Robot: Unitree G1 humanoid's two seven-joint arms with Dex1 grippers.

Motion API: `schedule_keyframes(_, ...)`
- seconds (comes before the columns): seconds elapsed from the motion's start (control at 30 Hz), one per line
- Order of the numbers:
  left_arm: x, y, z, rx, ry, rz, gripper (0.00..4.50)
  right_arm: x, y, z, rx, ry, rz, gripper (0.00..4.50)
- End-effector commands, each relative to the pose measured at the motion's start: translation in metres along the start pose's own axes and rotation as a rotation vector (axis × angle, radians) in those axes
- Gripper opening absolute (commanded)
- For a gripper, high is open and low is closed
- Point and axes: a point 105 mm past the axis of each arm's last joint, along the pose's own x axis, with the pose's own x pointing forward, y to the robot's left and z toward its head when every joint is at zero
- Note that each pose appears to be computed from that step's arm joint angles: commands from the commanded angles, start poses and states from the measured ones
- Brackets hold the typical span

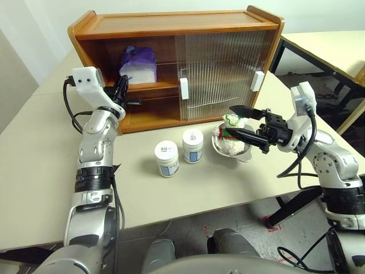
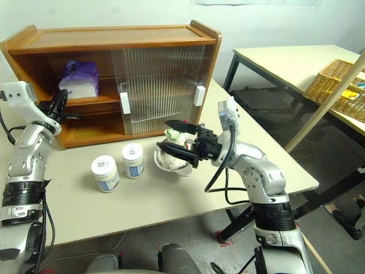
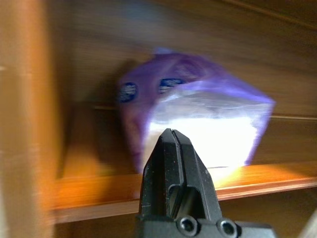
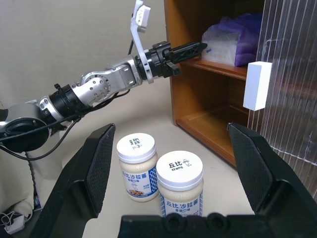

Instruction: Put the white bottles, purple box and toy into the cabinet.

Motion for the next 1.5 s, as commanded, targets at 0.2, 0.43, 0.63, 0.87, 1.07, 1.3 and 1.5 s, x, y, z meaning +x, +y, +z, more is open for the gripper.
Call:
schedule_keyframes(0.2,0.003,-0.02,0.032,0.073,-0.095,-0.174,0.02,0.002,0.001,0.0,-0.014,0.006,0.006,4.5)
schedule_keyframes(0.43,-0.005,-0.039,0.054,0.115,-0.154,-0.37,0.19,0.003,-0.001,0.001,-0.015,0.009,0.013,4.5)
schedule_keyframes(0.63,-0.04,-0.053,0.043,0.054,-0.069,-0.645,2.02,0.004,-0.002,0.002,-0.017,0.009,0.018,4.5)
schedule_keyframes(0.87,-0.089,-0.041,0.025,0.026,0.103,-0.878,4.46,0.003,-0.003,0.001,-0.017,0.012,0.017,4.5)
schedule_keyframes(1.07,-0.13,-0.031,0.015,-0.032,0.166,-1.029,4.46,0.003,-0.003,0.0,-0.017,0.014,0.017,4.5)
schedule_keyframes(1.3,-0.164,-0.023,-0.004,-0.084,0.28,-1.115,4.46,0.003,-0.003,0.0,-0.017,0.015,0.021,4.5)
schedule_keyframes(1.5,-0.178,-0.024,-0.031,-0.09,0.333,-1.1,4.46,0.004,-0.003,0.002,-0.019,0.016,0.023,4.5)
